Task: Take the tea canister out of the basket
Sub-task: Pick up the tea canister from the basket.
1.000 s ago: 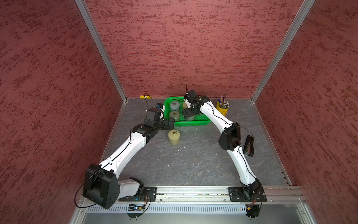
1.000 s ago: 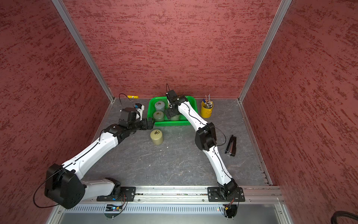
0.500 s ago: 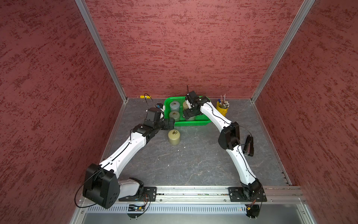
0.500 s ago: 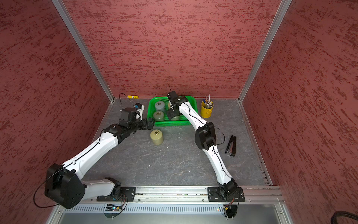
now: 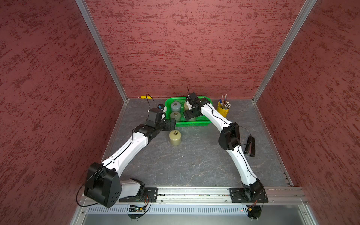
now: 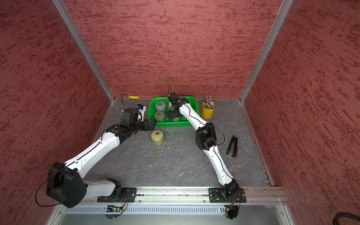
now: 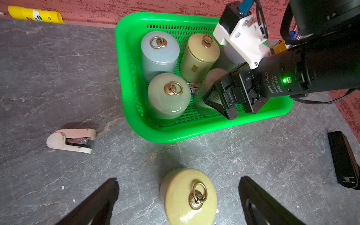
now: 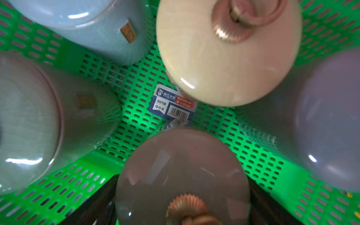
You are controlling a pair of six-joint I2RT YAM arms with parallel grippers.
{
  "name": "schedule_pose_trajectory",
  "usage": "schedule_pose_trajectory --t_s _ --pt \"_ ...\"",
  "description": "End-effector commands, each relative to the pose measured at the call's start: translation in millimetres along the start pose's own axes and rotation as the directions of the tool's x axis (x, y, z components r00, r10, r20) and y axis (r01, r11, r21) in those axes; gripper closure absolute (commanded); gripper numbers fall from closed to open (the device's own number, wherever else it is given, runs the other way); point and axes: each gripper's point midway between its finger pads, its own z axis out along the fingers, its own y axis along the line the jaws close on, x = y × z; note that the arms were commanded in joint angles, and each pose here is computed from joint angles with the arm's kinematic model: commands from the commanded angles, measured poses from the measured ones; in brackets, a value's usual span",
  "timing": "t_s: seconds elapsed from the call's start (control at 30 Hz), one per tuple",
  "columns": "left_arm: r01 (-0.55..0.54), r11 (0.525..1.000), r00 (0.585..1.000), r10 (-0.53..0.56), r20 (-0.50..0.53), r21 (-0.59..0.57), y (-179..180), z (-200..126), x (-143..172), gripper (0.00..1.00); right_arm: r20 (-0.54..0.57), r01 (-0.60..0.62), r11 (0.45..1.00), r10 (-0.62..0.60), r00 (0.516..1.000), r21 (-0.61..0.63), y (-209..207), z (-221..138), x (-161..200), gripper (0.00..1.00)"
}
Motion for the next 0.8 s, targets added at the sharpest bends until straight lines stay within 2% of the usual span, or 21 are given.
schedule_pose_trajectory --t_s 0.0,0.33,0.5,0.73,0.77 --pt "-0.016 1.000 0.999 0.016 0.044 0.015 -7 -4 -17 0.00 0.037 -0.015 1.000 0.016 0.999 -0.021 0 -1 -11 0.11" --pt "-0.015 1.000 0.999 0.014 0.043 0.009 -5 -5 -15 0.00 0.047 -0.012 1.000 0.013 0.999 -0.028 1 -10 -14 0.33" --pt "-0.012 1.000 0.999 0.011 0.047 0.010 -6 -6 -16 0.00 0.089 -0.007 0.999 0.009 0.996 -0.032 2 -30 -24 0.49" --pt "-0.010 1.000 0.999 0.010 0.052 0.010 -6 -8 -17 0.00 0.171 0.008 0.999 -0.002 0.985 -0.033 7 -77 -41 0.82" --pt "-0.011 1.000 0.999 0.010 0.052 0.009 -6 -8 -17 0.00 0.186 0.014 1.000 -0.009 0.983 -0.026 8 -85 -43 0.90"
